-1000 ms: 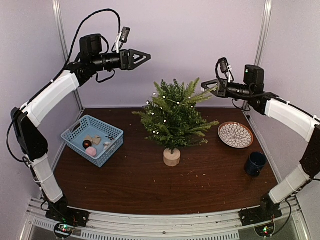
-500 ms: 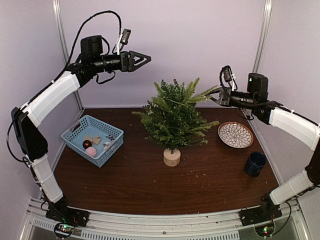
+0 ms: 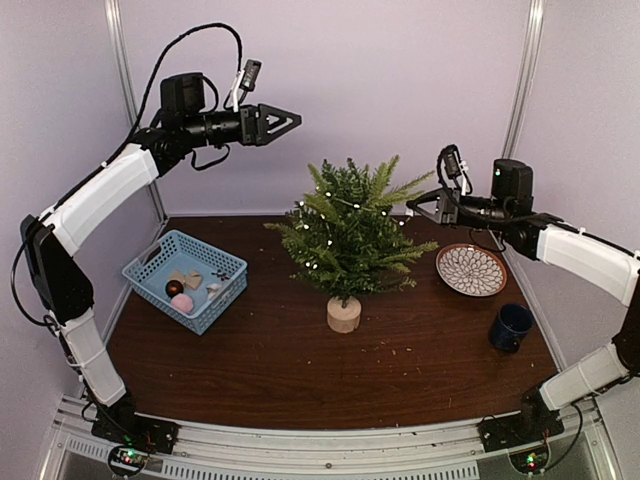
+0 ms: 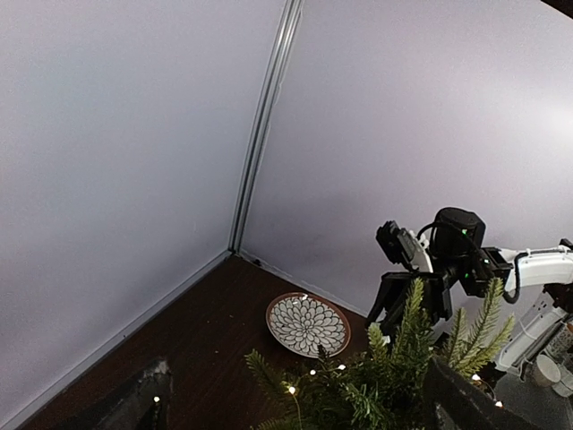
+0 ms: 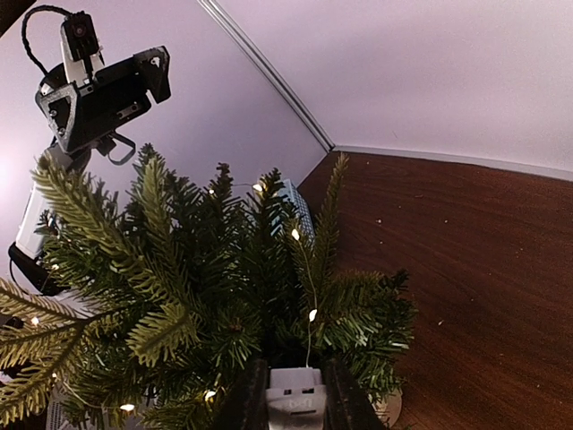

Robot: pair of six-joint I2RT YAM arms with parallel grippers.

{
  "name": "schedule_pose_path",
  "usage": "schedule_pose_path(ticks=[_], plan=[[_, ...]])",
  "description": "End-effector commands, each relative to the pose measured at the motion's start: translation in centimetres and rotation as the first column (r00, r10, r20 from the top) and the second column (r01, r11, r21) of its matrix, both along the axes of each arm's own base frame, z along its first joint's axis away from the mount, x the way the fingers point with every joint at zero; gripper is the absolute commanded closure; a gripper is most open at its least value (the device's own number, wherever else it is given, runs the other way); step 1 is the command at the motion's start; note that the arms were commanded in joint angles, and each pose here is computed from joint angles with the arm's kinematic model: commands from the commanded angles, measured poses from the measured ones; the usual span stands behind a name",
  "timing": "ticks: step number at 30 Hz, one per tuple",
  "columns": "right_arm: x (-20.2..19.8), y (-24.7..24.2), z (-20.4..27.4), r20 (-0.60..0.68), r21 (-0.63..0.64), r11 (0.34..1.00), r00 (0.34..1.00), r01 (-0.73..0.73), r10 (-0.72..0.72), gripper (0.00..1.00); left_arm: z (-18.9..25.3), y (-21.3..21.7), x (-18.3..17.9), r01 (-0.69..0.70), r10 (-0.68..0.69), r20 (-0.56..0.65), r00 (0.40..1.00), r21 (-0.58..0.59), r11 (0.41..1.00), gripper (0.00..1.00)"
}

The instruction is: Decorate the small christmas tree

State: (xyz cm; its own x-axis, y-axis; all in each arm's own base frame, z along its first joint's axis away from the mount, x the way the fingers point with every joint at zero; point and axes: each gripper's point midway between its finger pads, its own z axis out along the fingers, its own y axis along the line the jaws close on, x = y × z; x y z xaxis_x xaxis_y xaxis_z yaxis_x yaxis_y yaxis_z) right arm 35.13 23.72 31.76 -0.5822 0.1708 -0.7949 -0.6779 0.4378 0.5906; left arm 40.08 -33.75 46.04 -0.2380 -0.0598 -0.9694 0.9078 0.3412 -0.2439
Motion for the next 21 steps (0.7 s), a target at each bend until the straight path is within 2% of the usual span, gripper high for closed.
schedule_pose_path(ticks=[1,7,15,21], plan=[[-1.7,0.6,1.1,0.034,0.016,0.999,0.998,-0.051,0.050,0.76,1.9,0.8,-1.0,-0.010,0.011,0.058,0.998,-0.023,1.000,0.02],[-2.5,0.6,-0.1,0.012,0.000,0.998,0.998,-0.064,0.064,0.73,1.6,0.9,-0.9,-0.019,0.020,0.052,0.998,-0.018,1.000,0.02],[-3.2,0.6,-1.7,-0.032,-0.017,0.996,0.996,-0.087,0.086,0.63,1.5,1.1,-1.0,-0.031,0.031,0.057,0.998,-0.004,1.000,0.03],[-3.8,0.4,-0.7,-0.003,-0.028,0.996,0.996,-0.086,0.086,0.58,0.9,1.5,-0.8,-0.065,0.064,0.028,0.998,0.017,0.998,0.02]])
